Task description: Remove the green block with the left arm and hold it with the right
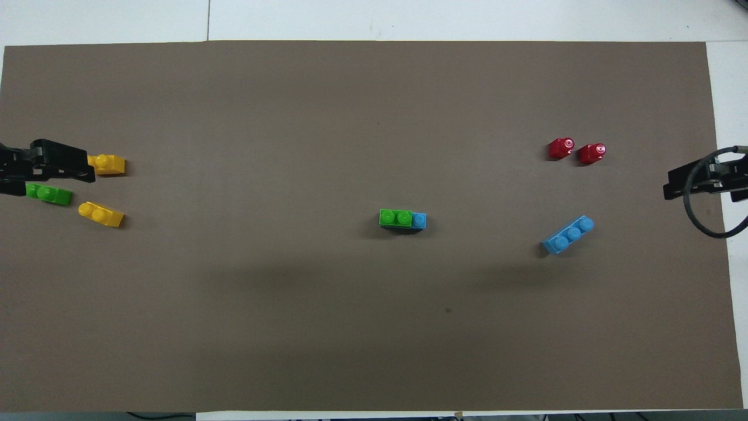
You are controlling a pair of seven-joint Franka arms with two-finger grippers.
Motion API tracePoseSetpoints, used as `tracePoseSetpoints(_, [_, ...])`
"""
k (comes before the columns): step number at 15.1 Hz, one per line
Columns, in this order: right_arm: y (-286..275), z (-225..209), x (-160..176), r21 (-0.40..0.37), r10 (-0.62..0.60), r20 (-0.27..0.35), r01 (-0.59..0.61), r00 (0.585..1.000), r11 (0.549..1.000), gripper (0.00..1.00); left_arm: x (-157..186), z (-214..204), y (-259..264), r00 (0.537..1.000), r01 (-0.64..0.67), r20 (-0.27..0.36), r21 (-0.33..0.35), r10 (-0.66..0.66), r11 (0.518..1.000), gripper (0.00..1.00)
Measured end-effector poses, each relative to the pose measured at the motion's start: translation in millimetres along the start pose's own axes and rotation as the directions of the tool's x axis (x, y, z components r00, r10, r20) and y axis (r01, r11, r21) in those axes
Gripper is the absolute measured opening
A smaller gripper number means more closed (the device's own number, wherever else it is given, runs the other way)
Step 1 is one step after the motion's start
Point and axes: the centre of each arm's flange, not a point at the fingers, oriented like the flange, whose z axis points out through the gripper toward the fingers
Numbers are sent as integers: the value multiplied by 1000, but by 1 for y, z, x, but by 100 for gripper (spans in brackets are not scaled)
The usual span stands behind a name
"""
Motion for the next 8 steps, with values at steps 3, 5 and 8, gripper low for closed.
tracePoseSetpoints(3, [7,0,0,1,13,-1,-13,1000,1000,100,1,-1,0,1000,0,-11,-2,0,1000,100])
tracePoseSetpoints(5, [10,-1,1,2,30,-16,-30,999,1000,100,1,-1,1,1000,-1,-13,-2,1,1000,100])
tracePoseSetpoints(8, [10,-2,2,6,172,-22,-172,985,985,100,2,-1,1,1000,-1,-16,-3,1,1000,100])
